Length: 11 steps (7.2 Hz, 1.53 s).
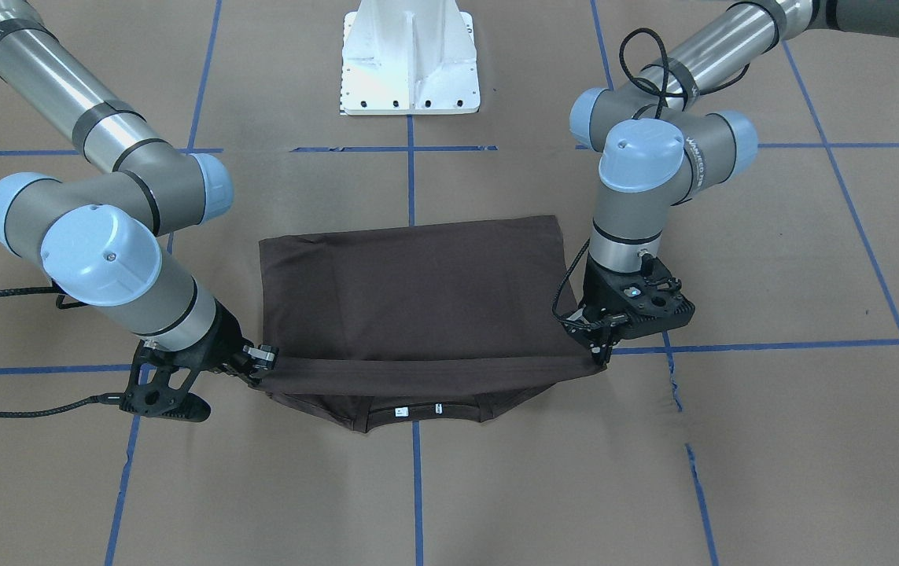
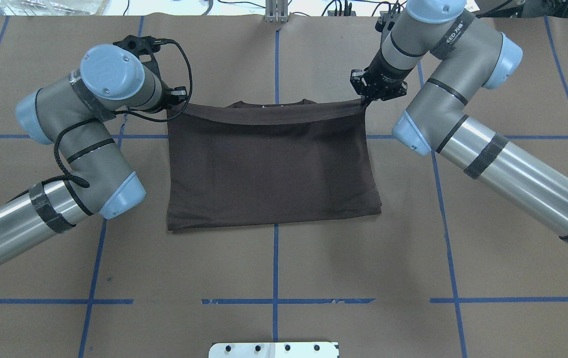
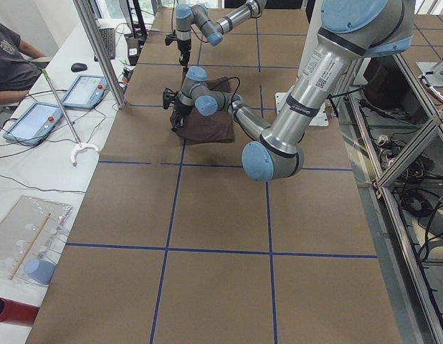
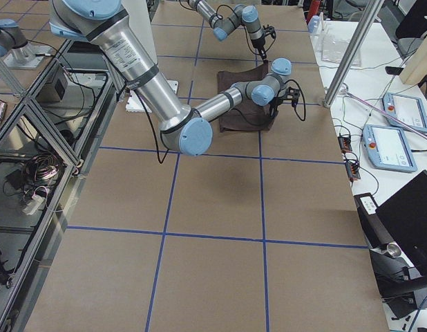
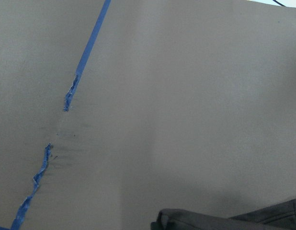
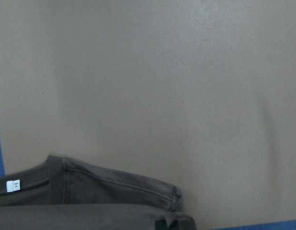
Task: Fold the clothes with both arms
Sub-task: 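Lower the hem onto the collar and open both grippers, then move the right gripper to the folded shirt's near corner and grasp it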
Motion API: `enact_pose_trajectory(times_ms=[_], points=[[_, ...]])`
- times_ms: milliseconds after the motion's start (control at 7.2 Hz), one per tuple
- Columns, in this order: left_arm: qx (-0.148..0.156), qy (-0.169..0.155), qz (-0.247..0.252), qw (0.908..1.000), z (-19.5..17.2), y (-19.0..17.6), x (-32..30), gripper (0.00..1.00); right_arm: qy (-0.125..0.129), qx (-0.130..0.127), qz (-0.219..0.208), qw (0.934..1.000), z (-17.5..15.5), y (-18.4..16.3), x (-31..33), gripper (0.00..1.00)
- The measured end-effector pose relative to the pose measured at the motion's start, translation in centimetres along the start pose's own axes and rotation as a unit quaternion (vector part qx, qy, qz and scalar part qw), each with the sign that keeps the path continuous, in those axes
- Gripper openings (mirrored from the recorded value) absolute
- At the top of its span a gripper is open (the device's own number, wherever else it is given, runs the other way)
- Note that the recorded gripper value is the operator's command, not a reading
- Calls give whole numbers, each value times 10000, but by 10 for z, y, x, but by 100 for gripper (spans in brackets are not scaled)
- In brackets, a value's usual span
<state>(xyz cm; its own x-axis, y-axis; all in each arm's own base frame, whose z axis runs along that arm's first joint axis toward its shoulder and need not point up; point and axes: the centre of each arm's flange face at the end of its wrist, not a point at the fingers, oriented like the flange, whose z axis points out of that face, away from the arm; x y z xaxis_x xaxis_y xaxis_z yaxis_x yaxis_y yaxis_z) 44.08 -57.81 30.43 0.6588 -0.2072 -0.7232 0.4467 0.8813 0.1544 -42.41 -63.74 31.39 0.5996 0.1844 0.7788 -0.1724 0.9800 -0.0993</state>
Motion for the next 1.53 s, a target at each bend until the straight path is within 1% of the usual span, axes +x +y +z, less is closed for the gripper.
enact_pose_trajectory(times_ms=[139, 417, 556, 834, 973, 1112, 1390, 1529], points=[[16, 21, 5, 10000, -2, -1, 4, 100, 13, -38, -51, 10000, 5, 5, -1, 100], [36, 65, -6, 10000, -6, -2, 7, 100, -36, -53, -84, 9999, 3, 17, 2, 100], [51, 124, -6, 9999, -10, -2, 9, 100, -83, -63, -173, 9998, 3, 39, 11, 100], [66, 205, -4, 9998, -18, -1, 12, 100, -141, -139, -391, 9990, 5, 113, 34, 100], [73, 223, -21, 9997, -21, 0, 12, 100, -115, -193, -459, 9987, 11, 142, 39, 100], [77, 245, -36, 9997, -23, 1, 12, 100, -46, -227, -520, 9984, 21, 161, 43, 100], [84, 292, -43, 9995, -29, 3, 14, 100, 81, -327, -618, 9975, 40, 185, 48, 98], [88, 319, -44, 9994, -32, 3, 15, 100, 108, -386, -660, 9970, 46, 192, 48, 85]])
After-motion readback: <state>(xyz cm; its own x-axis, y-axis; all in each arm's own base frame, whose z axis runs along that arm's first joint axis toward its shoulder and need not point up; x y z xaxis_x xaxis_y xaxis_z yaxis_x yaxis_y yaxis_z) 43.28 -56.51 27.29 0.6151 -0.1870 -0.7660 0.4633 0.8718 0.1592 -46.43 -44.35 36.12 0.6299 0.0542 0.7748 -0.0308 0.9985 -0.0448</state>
